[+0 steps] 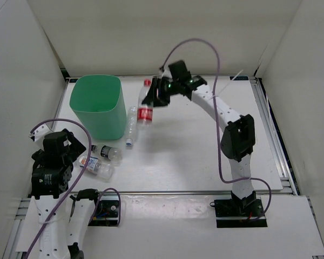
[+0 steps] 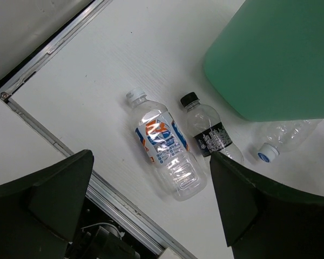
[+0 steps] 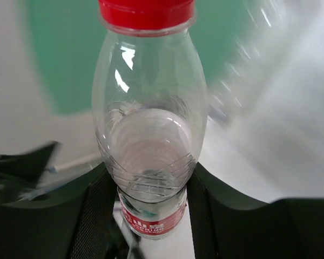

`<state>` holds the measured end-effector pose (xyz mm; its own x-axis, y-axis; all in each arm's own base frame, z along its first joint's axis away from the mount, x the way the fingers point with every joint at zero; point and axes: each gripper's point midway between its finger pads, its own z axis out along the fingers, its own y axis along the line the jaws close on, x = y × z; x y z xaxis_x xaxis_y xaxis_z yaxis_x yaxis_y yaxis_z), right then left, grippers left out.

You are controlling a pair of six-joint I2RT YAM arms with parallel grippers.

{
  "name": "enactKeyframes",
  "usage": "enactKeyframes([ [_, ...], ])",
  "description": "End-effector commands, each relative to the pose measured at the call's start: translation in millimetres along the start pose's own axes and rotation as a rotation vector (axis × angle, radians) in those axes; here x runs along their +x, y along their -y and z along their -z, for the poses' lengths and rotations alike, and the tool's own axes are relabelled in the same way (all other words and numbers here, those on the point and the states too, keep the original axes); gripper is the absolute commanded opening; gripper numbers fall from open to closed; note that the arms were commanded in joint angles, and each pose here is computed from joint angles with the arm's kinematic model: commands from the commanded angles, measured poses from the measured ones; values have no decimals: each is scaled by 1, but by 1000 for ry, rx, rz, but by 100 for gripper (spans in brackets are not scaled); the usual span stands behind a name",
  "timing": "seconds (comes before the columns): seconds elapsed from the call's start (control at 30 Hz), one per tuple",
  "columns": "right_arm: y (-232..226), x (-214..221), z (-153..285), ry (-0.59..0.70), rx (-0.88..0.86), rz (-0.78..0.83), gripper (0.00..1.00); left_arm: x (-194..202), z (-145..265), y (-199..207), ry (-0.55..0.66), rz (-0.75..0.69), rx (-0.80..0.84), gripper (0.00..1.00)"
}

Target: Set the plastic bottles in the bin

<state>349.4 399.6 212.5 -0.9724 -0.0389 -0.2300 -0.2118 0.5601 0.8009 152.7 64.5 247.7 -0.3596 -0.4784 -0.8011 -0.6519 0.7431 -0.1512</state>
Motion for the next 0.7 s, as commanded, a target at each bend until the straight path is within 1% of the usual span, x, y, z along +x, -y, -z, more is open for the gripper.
enactKeyframes([
  [0.0,-93,-60,50,210,-175,119,26,-3,1,1,32,5,17,100],
  [0.03,-136,-79,76,305,-254,201,28,-4,1,4,35,10,31,100],
  [0.07,-141,-90,71,326,-280,208,29,-4,1,4,35,10,31,100],
  [0.1,-153,-97,75,351,-323,198,30,-6,2,7,31,1,42,100],
  [0.13,-173,-107,85,412,-397,252,30,-5,0,10,22,-9,44,100],
  [0.2,-173,-116,75,445,-414,242,30,-4,-1,13,-12,-27,37,100],
  [0.27,-175,-133,74,519,-408,278,32,3,-4,19,-55,-48,51,100],
  [0.3,-189,-131,80,546,-431,318,32,5,-7,22,-76,-47,49,100],
  [0.37,-198,-133,77,609,-421,401,34,15,-6,24,-122,-79,62,100],
  [0.4,-206,-128,75,628,-417,428,35,16,-6,26,-123,-86,70,100],
  [0.43,-208,-133,74,670,-400,440,35,18,-4,30,-127,-101,89,100],
  [0.5,-221,-128,72,706,-401,495,36,21,-2,32,-137,-121,103,100],
  [0.53,-220,-129,65,715,-393,504,36,22,-3,34,-145,-133,108,100],
  [0.57,-226,-131,66,751,-391,518,36,22,0,38,-142,-144,131,100],
  [0.6,-235,-123,61,757,-402,540,38,23,-1,41,-150,-156,136,100],
  [0.67,-243,-120,56,781,-399,586,38,23,4,44,-149,-199,166,100],
])
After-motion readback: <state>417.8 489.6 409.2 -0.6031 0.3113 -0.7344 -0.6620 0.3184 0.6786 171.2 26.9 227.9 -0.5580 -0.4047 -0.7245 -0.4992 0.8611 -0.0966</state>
